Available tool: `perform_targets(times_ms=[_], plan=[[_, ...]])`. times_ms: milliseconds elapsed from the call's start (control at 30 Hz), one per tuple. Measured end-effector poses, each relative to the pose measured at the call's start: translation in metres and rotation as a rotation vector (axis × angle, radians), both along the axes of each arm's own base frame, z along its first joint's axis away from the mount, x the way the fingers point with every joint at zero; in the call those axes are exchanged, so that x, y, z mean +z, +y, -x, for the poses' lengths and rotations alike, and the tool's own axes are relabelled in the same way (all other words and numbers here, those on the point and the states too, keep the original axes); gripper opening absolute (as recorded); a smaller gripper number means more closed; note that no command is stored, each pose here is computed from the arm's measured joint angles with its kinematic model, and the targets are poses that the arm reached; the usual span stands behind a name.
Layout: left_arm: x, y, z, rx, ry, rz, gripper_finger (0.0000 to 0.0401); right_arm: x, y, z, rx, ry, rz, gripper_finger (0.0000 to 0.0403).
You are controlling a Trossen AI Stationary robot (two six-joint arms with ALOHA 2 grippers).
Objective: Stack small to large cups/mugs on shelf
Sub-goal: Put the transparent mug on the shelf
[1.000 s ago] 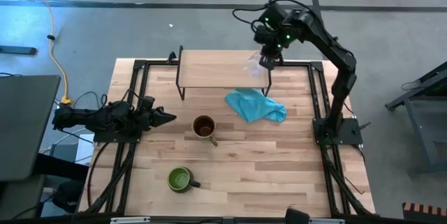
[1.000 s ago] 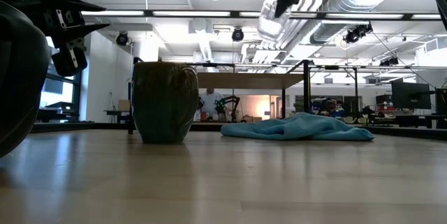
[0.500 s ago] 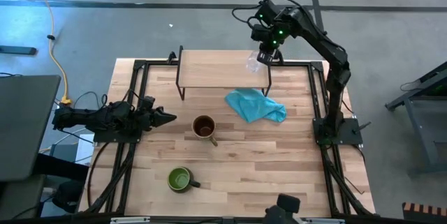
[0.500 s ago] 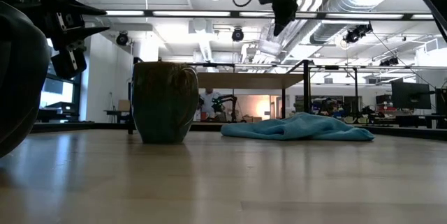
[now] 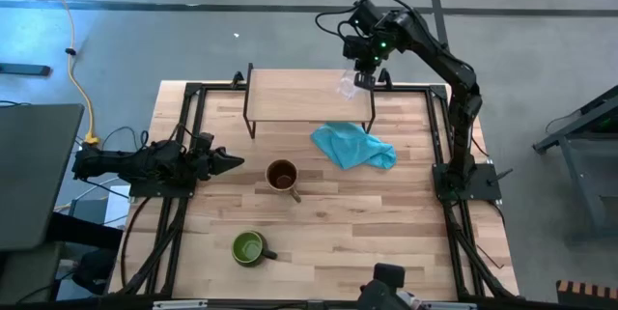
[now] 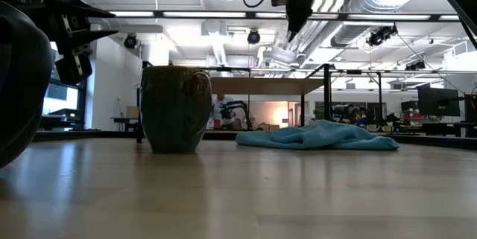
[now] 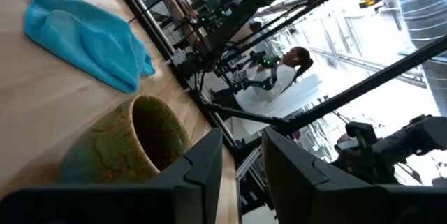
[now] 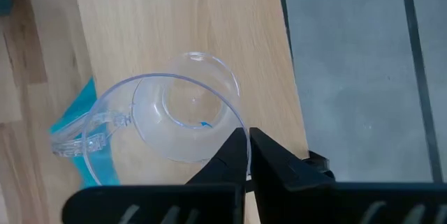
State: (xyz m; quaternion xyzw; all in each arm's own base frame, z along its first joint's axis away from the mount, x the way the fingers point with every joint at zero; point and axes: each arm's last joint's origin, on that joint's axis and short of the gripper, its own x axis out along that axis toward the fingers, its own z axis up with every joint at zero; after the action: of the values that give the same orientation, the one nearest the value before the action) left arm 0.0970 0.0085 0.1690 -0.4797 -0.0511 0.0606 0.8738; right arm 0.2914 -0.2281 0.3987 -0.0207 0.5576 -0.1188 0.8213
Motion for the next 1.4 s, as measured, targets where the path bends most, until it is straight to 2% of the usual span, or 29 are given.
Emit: perform_targets(times_ms=[300,667,1400], plan=[[0.000,0.000,0.000,0.002,-0.001,-0.001,0.0090,-0.001,0.000,-0.002,0.010,-0.001,0.004,0.0000],[0.000,0.000,0.000,0.002,-0.001,-0.003,0.0090,-0.021,-0.009,-0.011,-0.024,0.067,-0.050,0.0000],[0.000,0.000,0.000,0.001,0.001,-0.012,0.0090,-0.022,-0.008,-0.008,-0.097,0.087,-0.074,0.0000]])
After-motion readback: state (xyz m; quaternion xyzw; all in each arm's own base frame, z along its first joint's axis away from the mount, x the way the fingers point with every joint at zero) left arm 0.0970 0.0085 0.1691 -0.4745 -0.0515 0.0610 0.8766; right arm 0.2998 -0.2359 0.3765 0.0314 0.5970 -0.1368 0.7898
